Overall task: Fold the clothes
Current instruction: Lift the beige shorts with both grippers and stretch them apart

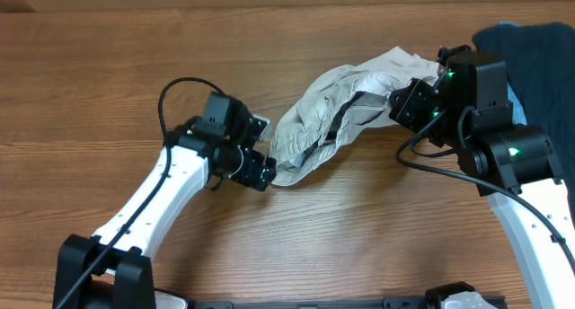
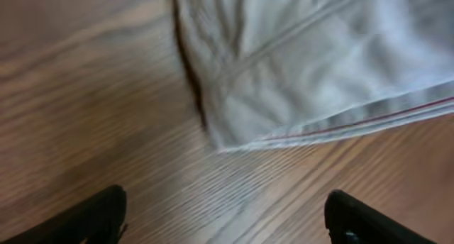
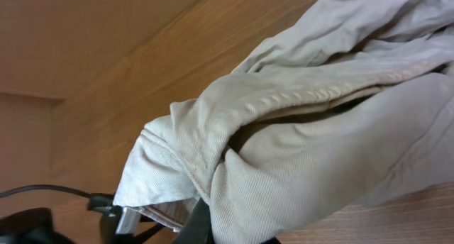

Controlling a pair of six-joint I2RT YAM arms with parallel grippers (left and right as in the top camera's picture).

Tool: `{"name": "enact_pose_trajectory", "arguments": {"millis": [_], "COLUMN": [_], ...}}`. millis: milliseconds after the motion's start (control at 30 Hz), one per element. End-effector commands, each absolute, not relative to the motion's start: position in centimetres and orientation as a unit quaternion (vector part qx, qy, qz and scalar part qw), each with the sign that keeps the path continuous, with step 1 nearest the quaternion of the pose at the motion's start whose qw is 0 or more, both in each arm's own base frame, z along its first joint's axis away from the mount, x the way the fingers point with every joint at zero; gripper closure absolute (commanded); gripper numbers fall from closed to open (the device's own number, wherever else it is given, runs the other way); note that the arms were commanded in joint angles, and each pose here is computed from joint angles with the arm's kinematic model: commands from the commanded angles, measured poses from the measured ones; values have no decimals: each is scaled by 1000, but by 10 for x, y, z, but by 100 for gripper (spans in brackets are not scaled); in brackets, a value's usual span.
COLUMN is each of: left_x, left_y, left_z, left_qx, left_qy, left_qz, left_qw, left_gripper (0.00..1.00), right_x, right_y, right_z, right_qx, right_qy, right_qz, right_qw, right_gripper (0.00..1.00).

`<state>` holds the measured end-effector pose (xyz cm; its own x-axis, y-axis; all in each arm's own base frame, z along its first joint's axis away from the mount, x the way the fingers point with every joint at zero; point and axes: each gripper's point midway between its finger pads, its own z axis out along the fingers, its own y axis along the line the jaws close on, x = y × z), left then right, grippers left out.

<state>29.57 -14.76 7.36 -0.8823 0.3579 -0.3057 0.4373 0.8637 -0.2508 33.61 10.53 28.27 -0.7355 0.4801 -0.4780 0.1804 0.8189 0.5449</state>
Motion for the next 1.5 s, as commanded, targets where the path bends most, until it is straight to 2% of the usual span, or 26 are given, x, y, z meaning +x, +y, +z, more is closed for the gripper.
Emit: {"name": "enact_pose_trajectory", "arguments": {"millis": [0,100,300,400,500,600,733,767,833,933,967,1000,1033,1067,1100,1133,1167,1200,1233,1267,1333,1400,1433,1467], "left_x": [289,290,299,298,314,336,349,350,348,332,319,312,305,294,289,287,285,281,277,272,266,261,259,263], "left_y": [-140,-144,-168,-167,-143,-89,-16,1,4,-7,-19,-27,-30,-42,-47,-39,-25,-30,-19,5,19,41,55,52], "left_z": [41,21,-15,-17,4,68,201,249,321,411,458,479,496,511,519,527,538,546,548,547,539,525,520,518], "left_qx": [183,187,209,195,107,36,-23,-47,-31,1,29,49,56,88,108,92,45,53,25,-45,-87,-136,-166,-159], "left_qy": [966,965,958,962,980,986,968,953,926,881,848,831,819,804,795,790,785,776,779,781,788,798,798,801], "left_qz": [-138,-145,-163,-161,-125,-46,7,6,-7,-24,-51,-64,-71,-90,-94,-78,-60,-73,-54,-19,1,48,77,73], "left_qw": [119,111,106,99,110,153,251,298,375,473,526,550,567,581,589,601,615,624,625,622,610,586,575,572], "left_gripper": [14,20,44,96,96,96,96,96,96,96,96,96,96,96,96,96,96,96,96,96,96,96,96,96], "right_x": [339,340,339,338,336,334,323,321,313,294,275,266,259,240,238,252,269,262,247,248,271,271,275,274], "right_y": [105,105,105,104,95,79,52,55,87,105,126,133,138,154,153,133,100,110,132,129,72,74,54,60], "right_z": [305,305,304,303,298,304,324,335,364,400,424,436,446,460,466,466,467,477,485,484,463,459,453,454], "right_qx": [180,180,180,180,189,185,212,198,57,-5,-97,-123,-124,-172,-181,-119,9,-13,-103,-117,91,65,123,113], "right_qy": [888,888,889,890,894,893,874,868,859,827,799,785,777,753,749,768,783,774,756,757,792,798,801,800], "right_qz": [249,249,248,246,221,190,164,173,222,273,305,320,345,387,379,336,298,325,347,327,257,243,211,223], "right_qw": [343,343,341,338,340,363,405,420,458,492,509,516,512,503,513,532,545,544,546,553,546,547,547,545], "right_gripper": [96,96,96,96,96,96,96,96,96,96,96,96,96,96,96,96,96,96,96,96,96,96,96,96]}}
